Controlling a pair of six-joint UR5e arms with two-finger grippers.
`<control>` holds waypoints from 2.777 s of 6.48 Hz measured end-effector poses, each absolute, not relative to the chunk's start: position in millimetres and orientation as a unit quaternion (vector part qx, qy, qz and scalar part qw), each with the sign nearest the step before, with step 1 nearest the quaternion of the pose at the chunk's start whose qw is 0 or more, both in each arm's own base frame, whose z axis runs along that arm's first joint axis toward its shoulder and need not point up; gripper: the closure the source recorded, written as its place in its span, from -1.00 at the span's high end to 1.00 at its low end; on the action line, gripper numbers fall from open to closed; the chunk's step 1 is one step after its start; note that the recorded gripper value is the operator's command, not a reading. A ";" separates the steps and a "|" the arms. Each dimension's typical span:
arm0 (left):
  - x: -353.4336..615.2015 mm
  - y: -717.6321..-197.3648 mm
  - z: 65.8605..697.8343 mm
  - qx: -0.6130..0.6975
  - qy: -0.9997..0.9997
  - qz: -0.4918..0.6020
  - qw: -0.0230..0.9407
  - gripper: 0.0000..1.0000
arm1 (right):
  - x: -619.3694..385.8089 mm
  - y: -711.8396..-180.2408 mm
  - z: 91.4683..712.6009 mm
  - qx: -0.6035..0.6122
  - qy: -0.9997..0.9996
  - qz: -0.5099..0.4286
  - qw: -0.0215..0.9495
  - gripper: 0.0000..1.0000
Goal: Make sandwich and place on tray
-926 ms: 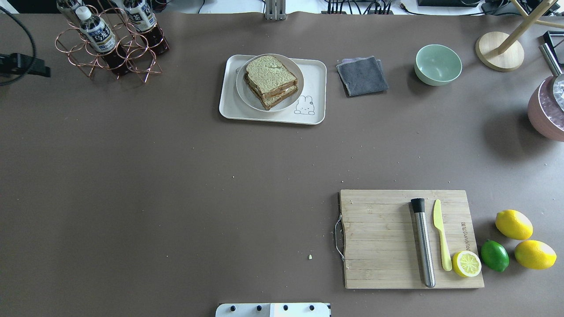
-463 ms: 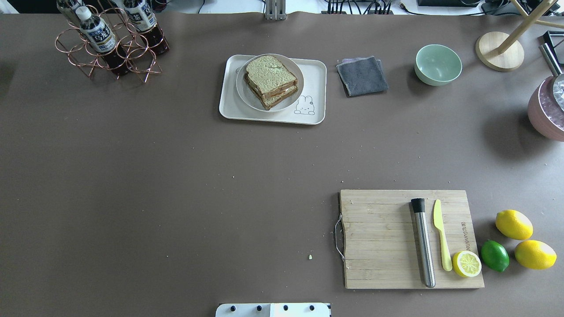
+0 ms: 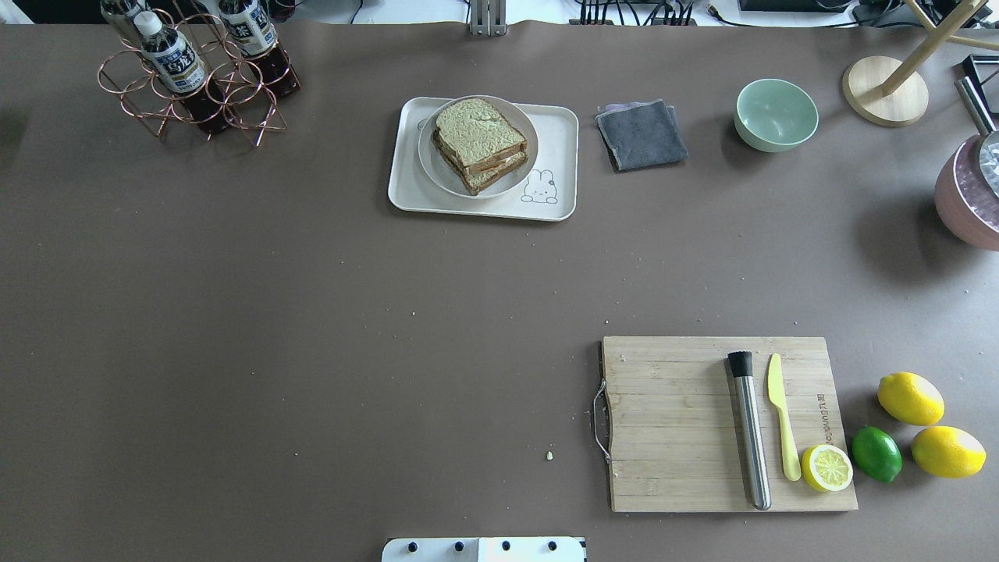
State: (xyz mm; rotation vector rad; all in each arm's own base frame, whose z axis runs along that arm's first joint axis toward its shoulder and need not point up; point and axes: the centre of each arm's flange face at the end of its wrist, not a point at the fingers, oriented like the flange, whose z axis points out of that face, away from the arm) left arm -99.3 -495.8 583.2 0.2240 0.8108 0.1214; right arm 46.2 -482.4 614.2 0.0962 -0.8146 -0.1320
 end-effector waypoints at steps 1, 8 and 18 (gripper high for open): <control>-99.6 -485.3 597.9 0.098 0.402 0.055 0.909 0.94 | 44.9 -481.7 620.0 0.041 -0.404 -0.061 0.912 1.00; -99.2 -480.7 596.7 0.093 0.412 0.010 0.906 0.94 | 44.3 -485.4 617.1 0.043 -0.405 -0.063 0.911 1.00; -98.7 -475.2 598.3 0.107 0.410 0.009 0.906 0.94 | 44.3 -489.1 610.3 0.050 -0.404 -0.066 0.911 1.00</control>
